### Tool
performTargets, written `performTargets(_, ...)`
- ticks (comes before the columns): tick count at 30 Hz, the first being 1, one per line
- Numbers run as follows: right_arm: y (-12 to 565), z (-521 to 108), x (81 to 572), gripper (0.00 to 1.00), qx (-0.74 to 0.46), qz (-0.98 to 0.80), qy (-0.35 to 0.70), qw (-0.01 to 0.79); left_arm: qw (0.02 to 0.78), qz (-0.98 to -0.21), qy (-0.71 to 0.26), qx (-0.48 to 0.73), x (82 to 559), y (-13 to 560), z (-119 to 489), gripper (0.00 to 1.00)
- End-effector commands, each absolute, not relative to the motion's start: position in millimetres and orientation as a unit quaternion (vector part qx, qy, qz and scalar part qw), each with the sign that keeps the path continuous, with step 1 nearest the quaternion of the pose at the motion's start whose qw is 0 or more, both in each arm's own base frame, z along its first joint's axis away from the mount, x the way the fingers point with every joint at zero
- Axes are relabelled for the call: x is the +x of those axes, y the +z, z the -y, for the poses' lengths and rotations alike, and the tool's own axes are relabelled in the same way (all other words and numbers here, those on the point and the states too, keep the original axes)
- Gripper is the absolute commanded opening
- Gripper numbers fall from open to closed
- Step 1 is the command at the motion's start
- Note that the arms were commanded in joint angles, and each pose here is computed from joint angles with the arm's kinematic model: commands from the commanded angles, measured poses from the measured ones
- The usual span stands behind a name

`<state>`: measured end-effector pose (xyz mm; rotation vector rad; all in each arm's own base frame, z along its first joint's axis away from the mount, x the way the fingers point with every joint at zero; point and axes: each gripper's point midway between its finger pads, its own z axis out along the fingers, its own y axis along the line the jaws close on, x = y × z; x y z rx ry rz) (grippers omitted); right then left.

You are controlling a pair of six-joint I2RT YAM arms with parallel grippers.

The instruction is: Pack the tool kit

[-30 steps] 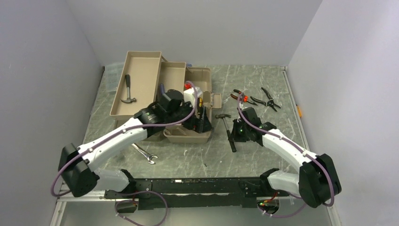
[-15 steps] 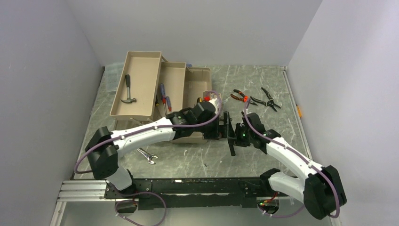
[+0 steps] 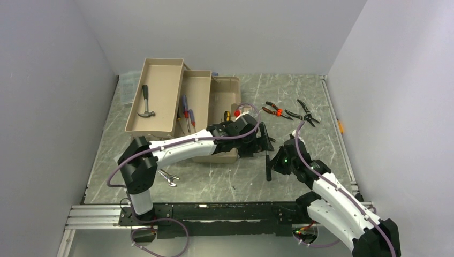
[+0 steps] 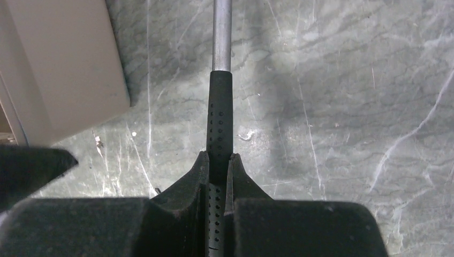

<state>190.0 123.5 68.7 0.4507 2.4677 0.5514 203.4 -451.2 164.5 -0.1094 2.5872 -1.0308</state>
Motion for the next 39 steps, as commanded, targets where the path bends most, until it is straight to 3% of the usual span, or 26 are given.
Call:
performTargets(1,71,-119,189,0.0,0.197,-0.914,0.207,0.289,0.164,-0.907,-0.378,-0.09,233,171,456,0.99)
performTargets(7,80,-112,189,0.0,0.21,-0.906,0.201,0.309,0.136,-0.92,-0.355,-0.1,239,154,464,0.99)
performTargets(15,86,-110,190,0.0,0.205,-0.904,0.2,0.316,0.084,-0.937,-0.33,-0.076,212,119,473,0.99)
performTargets(20,89,-110,191,0.0,0.202,-0.902,0.202,0.323,0.042,-0.941,-0.328,-0.066,192,101,479,0.93)
performTargets(22,90,-109,191,0.0,0.2,-0.902,0.201,0.326,0.031,-0.938,-0.34,-0.058,188,96,484,0.85)
performTargets(30,92,-116,189,0.0,0.185,-0.901,0.22,0.325,-0.006,-0.944,-0.328,-0.038,184,74,498,0.83)
performTargets(32,92,-117,189,0.0,0.183,-0.902,0.222,0.322,-0.007,-0.941,-0.335,-0.039,186,72,503,0.79)
performTargets(37,93,-120,188,0.0,0.179,-0.902,0.23,0.32,-0.017,-0.932,-0.36,-0.024,183,72,517,0.47)
performTargets(39,94,-120,188,0.0,0.177,-0.901,0.23,0.322,-0.017,-0.932,-0.362,-0.024,181,71,519,0.4)
